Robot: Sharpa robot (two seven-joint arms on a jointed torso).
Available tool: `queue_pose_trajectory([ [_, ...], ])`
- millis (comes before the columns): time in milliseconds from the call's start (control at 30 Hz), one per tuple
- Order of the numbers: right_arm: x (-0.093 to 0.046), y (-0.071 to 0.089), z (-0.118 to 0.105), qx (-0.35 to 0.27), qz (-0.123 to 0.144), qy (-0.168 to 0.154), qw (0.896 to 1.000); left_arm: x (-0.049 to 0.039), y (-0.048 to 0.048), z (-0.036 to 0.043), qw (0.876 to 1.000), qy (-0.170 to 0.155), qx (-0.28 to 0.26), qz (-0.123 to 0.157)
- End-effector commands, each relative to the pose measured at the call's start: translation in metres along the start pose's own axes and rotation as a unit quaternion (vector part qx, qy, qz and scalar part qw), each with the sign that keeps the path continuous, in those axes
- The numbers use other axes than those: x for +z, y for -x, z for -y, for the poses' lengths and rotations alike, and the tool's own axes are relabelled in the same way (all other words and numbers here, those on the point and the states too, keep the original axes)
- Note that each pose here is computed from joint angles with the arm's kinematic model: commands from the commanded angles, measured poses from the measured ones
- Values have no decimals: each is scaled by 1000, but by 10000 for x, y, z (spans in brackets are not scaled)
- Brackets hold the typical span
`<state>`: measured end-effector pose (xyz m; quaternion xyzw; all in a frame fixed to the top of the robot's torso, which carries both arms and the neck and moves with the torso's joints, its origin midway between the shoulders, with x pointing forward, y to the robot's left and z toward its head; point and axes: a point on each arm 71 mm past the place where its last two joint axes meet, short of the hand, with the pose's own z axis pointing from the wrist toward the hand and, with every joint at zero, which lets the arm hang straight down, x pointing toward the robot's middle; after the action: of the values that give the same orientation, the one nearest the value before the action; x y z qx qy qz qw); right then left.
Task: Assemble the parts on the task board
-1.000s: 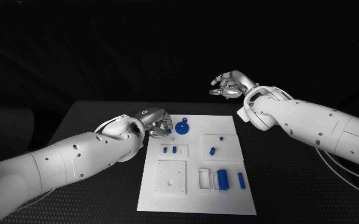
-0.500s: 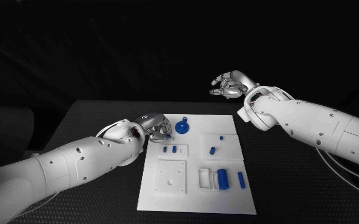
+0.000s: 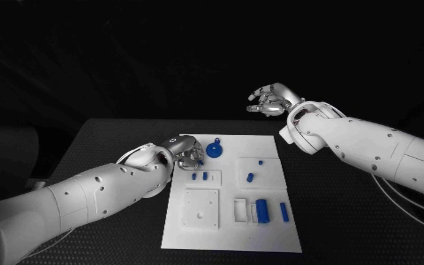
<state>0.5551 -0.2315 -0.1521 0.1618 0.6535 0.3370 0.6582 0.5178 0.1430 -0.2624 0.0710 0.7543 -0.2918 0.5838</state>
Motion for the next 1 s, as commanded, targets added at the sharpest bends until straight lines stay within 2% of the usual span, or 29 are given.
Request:
queue_pose_trajectory([
  [33,0,-15,-15,-4,-6,8,1000,11,-17,17,1000,-4,-1,-4],
  [667,-3,-21,-23,-4,-7,9,1000,73,-71,38,1000,0,4,-16],
  [800,-2,-22,-24,-4,-7,9,1000,81,-107,61,1000,-1,3,-22],
  [1000,-4,-20,-21,-4,-8,9,1000,78,-136,43,999,6,14,-39],
])
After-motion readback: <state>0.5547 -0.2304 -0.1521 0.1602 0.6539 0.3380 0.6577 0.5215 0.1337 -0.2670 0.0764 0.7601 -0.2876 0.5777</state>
